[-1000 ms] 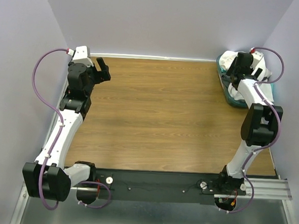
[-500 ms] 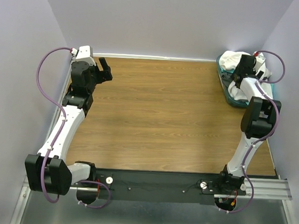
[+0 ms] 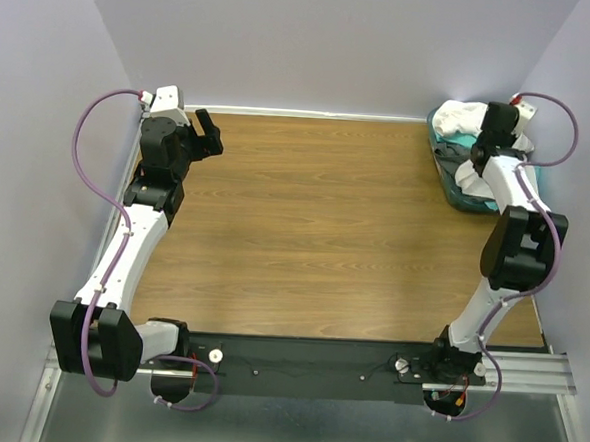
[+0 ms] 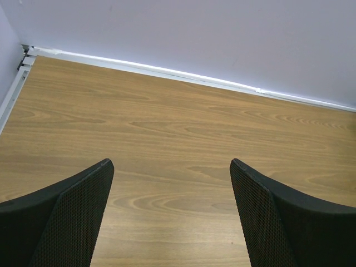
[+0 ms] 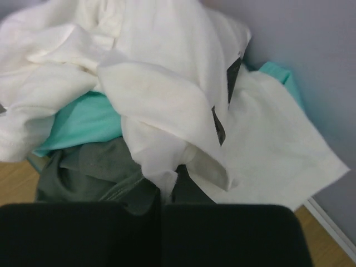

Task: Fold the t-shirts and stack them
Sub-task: Grab the tshirt from the pile

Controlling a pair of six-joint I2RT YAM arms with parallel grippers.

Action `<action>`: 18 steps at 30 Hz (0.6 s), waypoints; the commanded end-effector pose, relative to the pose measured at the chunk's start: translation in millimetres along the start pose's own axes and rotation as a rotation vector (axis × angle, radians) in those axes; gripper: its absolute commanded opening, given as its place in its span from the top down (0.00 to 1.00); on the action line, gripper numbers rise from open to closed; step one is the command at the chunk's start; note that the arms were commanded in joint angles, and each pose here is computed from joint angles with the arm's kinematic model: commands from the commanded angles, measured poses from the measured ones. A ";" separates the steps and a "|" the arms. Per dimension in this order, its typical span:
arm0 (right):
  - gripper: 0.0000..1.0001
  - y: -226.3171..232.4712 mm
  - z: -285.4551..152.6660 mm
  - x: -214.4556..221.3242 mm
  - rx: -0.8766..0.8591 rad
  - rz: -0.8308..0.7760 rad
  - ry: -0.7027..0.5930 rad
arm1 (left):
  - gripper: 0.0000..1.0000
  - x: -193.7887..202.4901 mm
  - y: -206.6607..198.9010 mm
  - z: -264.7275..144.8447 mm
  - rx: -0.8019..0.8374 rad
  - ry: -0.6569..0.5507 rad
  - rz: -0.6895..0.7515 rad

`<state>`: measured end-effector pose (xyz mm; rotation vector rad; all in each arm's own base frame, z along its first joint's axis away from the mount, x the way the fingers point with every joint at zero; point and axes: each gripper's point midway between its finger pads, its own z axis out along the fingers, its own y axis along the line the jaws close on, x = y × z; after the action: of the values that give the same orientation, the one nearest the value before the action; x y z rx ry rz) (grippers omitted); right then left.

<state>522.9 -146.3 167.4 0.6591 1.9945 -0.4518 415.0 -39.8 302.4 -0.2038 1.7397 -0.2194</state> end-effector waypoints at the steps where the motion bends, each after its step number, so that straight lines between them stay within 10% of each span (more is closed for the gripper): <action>1: 1.00 -13.6 -54.8 -60.7 -0.039 0.053 -0.129 | 0.07 -14.3 -8.9 -0.4 0.041 -0.037 -0.018; 9: 1.00 -19.4 -141.6 -136.2 -0.146 0.095 -0.321 | 0.08 -22.4 -22.3 1.8 0.110 -0.060 -0.018; 18: 1.00 88.0 -253.8 -173.5 -0.542 -0.097 -0.473 | 0.10 -34.3 -41.8 -3.9 0.210 -0.082 -0.014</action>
<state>478.6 -51.2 385.1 0.3271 1.6739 -0.2186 417.3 -62.2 318.6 -0.1127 1.6893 -0.3391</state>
